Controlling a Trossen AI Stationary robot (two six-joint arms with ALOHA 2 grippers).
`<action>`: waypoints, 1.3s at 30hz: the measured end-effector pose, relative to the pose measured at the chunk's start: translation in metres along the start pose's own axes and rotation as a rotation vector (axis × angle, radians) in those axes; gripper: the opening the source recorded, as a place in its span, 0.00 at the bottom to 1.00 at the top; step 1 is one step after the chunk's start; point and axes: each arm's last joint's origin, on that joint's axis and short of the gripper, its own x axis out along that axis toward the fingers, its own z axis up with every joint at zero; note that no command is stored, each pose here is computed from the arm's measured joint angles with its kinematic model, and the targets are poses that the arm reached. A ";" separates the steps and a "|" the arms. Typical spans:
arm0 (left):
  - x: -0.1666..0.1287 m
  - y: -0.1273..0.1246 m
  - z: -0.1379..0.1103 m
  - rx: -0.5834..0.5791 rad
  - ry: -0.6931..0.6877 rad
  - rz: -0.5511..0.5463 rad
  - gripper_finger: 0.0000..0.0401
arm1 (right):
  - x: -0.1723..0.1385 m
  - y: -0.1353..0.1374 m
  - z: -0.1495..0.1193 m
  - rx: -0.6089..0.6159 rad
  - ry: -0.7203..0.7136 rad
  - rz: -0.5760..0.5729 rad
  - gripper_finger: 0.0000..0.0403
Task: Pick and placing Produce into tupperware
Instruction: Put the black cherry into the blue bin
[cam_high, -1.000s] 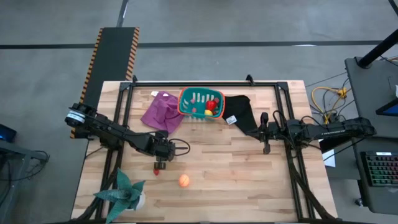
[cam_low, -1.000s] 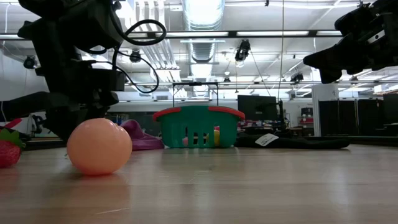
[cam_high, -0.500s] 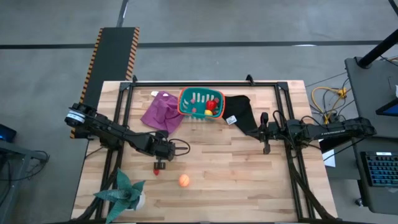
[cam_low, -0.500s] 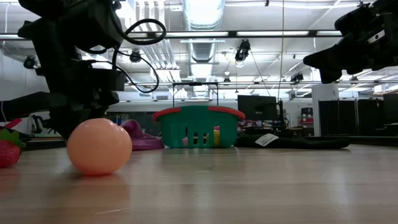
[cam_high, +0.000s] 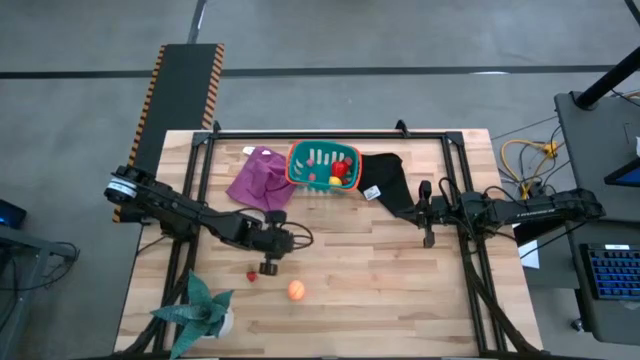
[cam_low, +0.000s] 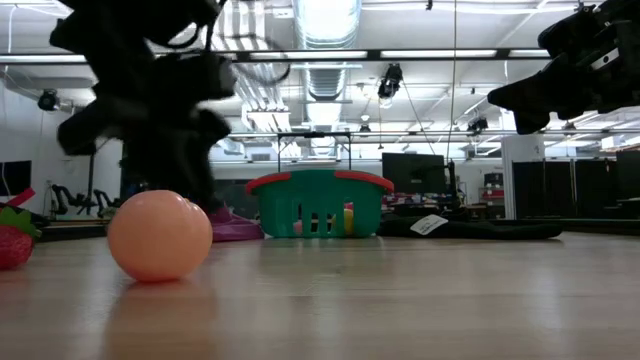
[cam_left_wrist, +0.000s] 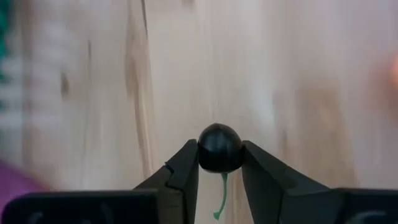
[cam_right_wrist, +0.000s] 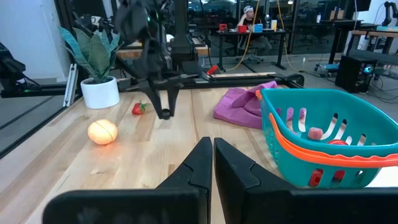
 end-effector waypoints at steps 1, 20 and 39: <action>-0.001 0.000 0.004 0.004 -0.034 -0.001 0.20 | 0.000 0.000 0.000 0.000 0.000 0.000 0.02; -0.007 0.026 0.074 0.190 -0.508 0.135 0.20 | 0.000 0.000 0.000 0.000 0.000 0.000 0.02; 0.000 0.082 0.072 0.054 -0.338 0.427 0.20 | 0.000 0.000 0.000 0.000 0.000 0.000 0.02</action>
